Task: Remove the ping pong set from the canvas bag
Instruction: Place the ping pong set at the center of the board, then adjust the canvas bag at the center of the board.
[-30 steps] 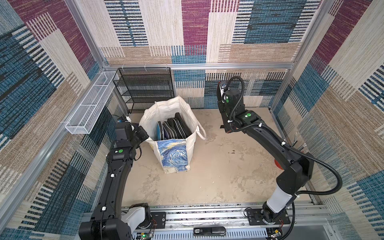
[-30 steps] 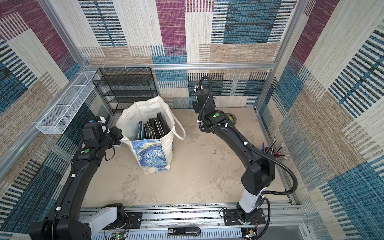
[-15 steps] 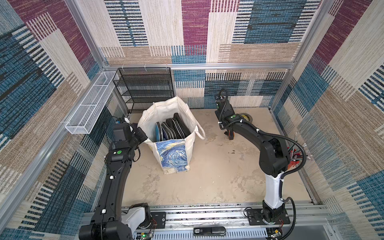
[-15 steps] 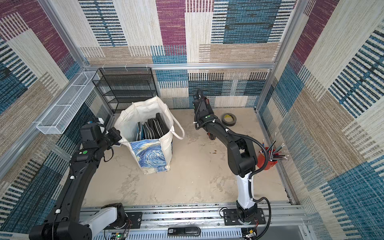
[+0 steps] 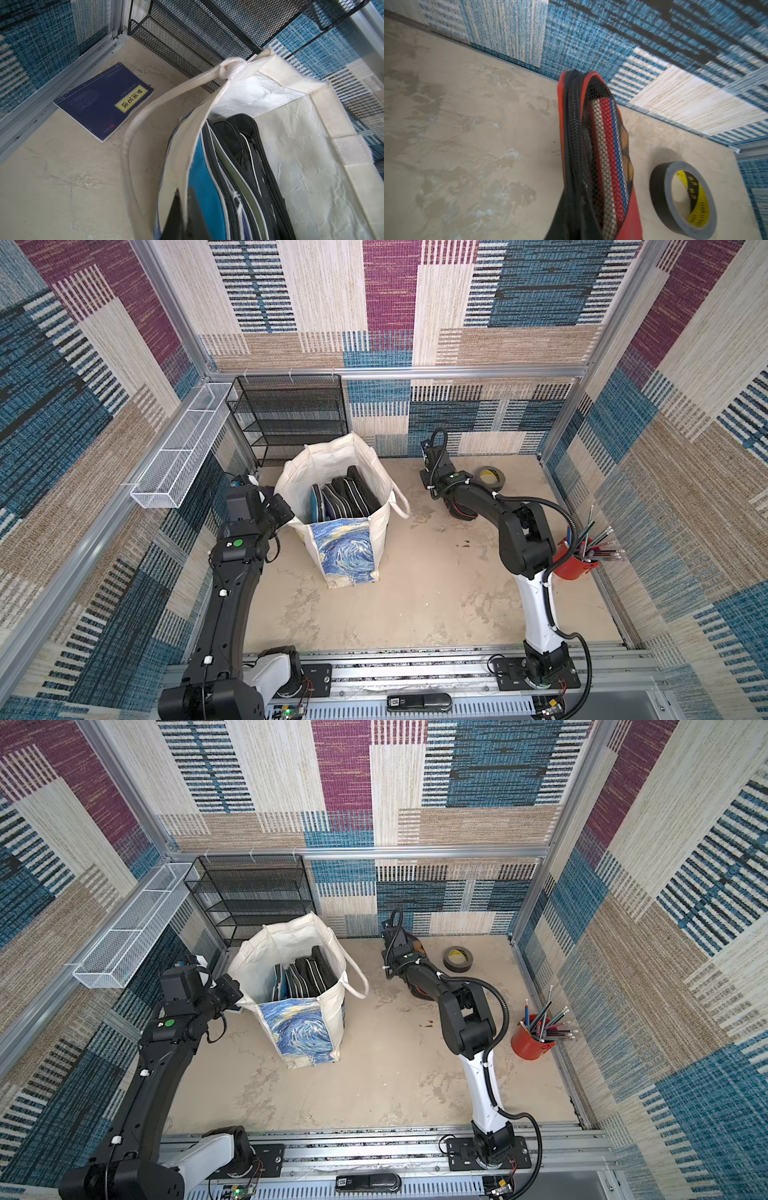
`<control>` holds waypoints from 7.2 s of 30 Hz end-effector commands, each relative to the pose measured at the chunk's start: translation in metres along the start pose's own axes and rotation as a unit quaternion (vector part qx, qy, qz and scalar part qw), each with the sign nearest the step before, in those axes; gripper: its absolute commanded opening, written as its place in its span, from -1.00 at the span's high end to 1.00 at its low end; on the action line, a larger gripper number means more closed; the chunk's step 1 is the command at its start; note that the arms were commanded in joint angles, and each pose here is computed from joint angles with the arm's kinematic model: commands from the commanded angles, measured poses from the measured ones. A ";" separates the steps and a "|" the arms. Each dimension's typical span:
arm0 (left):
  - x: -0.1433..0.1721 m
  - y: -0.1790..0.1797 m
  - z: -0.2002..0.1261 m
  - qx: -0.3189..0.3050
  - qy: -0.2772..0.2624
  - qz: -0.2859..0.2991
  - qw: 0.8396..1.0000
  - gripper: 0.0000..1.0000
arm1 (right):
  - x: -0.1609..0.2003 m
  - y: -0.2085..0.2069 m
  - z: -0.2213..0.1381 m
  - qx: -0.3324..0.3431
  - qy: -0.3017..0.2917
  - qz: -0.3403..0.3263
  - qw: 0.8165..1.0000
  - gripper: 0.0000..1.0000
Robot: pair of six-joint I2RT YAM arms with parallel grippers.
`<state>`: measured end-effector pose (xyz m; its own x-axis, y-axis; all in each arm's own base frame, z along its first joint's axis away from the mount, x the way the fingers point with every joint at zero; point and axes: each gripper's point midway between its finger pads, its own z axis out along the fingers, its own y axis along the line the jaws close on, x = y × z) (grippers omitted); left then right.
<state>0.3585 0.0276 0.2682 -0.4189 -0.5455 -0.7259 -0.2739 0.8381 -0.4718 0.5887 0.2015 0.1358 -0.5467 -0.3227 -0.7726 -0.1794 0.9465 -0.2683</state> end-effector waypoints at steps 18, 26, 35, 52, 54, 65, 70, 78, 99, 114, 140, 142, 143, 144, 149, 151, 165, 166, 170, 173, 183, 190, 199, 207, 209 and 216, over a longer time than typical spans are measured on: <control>-0.018 0.002 -0.004 -0.012 -0.033 0.016 0.999 1.00 | -0.017 0.049 -0.002 -0.143 -0.010 0.086 0.986 0.21; -0.018 0.002 -0.004 -0.009 -0.032 0.014 0.999 1.00 | -0.030 0.028 -0.015 -0.139 -0.022 0.099 0.985 -0.35; -0.018 -0.005 -0.005 0.007 -0.031 0.014 0.999 1.00 | 0.001 -0.044 -0.011 -0.159 0.001 0.184 0.970 -0.47; -0.004 0.000 -0.006 0.005 -0.012 0.013 1.000 1.00 | 0.065 -0.060 -0.002 -0.184 0.040 0.240 0.952 -0.46; -0.004 0.000 -0.006 0.005 -0.011 0.012 1.000 1.00 | 0.070 -0.058 -0.002 -0.185 0.043 0.240 0.952 -0.46; 0.001 -0.004 0.001 0.020 0.002 0.002 1.000 1.00 | 0.071 -0.029 -0.009 -0.254 0.043 0.260 0.931 -0.42; -0.001 -0.015 0.005 0.050 0.003 -0.002 0.999 1.00 | 0.054 -0.003 -0.025 -0.271 0.033 0.239 0.932 -0.42; -0.009 -0.040 0.002 0.099 0.023 -0.001 0.995 -0.32 | -0.036 -0.024 -0.107 -0.259 -0.051 0.199 0.944 -0.55; 0.065 -0.042 -0.078 0.114 0.131 -0.107 0.979 -0.98 | -0.077 0.111 -0.236 -0.368 -0.068 0.071 0.925 -0.99; 0.089 -0.054 -0.055 0.120 0.165 -0.103 0.974 -0.46 | -0.107 0.116 -0.283 -0.373 -0.101 0.057 0.920 -0.99; 0.249 0.033 -0.040 0.010 0.279 -0.095 0.956 1.00 | 0.054 0.163 -0.229 -0.367 0.070 0.057 0.926 1.00; 0.251 0.042 -0.041 -0.008 0.274 -0.096 0.957 1.00 | 0.063 0.163 -0.226 -0.363 0.077 0.059 0.927 1.00; 0.251 0.044 -0.042 -0.013 0.271 -0.092 0.958 1.00 | 0.067 0.163 -0.224 -0.361 0.081 0.059 0.927 1.00; 0.251 0.048 -0.042 -0.021 0.269 -0.090 0.959 1.00 | 0.071 0.162 -0.224 -0.360 0.085 0.059 0.927 1.00; 0.235 0.056 -0.045 -0.052 0.237 -0.073 0.967 1.00 | 0.079 0.157 -0.224 -0.351 0.083 0.062 0.931 1.00; 0.221 0.055 -0.046 -0.060 0.219 -0.067 0.972 1.00 | 0.072 0.154 -0.226 -0.346 0.075 0.064 0.933 1.00; 0.129 0.059 -0.065 -0.129 0.106 -0.039 0.985 1.00 | 0.037 0.139 -0.262 -0.361 0.013 0.077 0.929 1.00; 0.128 0.058 -0.064 -0.127 0.107 -0.040 0.985 1.00 | 0.040 0.140 -0.262 -0.362 0.015 0.078 0.929 1.00; 0.133 0.059 -0.059 -0.124 0.113 -0.047 0.985 1.00 | 0.055 0.145 -0.263 -0.370 0.027 0.077 0.926 1.00; 0.136 0.062 -0.057 -0.128 0.115 -0.049 0.984 1.00 | 0.063 0.156 -0.266 -0.383 0.035 0.075 0.920 1.00; 0.154 0.068 -0.052 -0.129 0.135 -0.056 0.981 1.00 | 0.129 0.189 -0.263 -0.398 0.103 0.068 0.909 1.00; 0.185 0.088 -0.049 -0.146 0.159 -0.065 0.974 1.00 | 0.191 0.185 -0.243 -0.367 0.161 0.071 0.913 1.00; 0.179 0.095 -0.048 -0.162 0.142 -0.059 0.975 1.00 | 0.228 0.185 -0.224 -0.340 0.203 0.073 0.915 1.00; 0.139 0.088 -0.048 -0.158 0.094 -0.066 0.981 1.00 | 0.244 0.176 -0.221 -0.319 0.217 0.067 0.920 1.00; 0.133 0.083 -0.047 -0.151 0.088 -0.068 0.982 1.00 | 0.247 0.170 -0.217 -0.303 0.221 0.070 0.924 1.00; 0.122 0.070 -0.047 -0.116 0.071 -0.078 0.988 1.00 | 0.260 0.151 -0.202 -0.266 0.237 0.089 0.930 1.00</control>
<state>0.2551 -0.0192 0.1764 -0.5486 -0.6854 -0.4789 -0.4030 0.7186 -0.5668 0.2855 0.3491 0.1033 -0.7330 -0.1035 -0.6723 -0.5523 0.6676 0.4994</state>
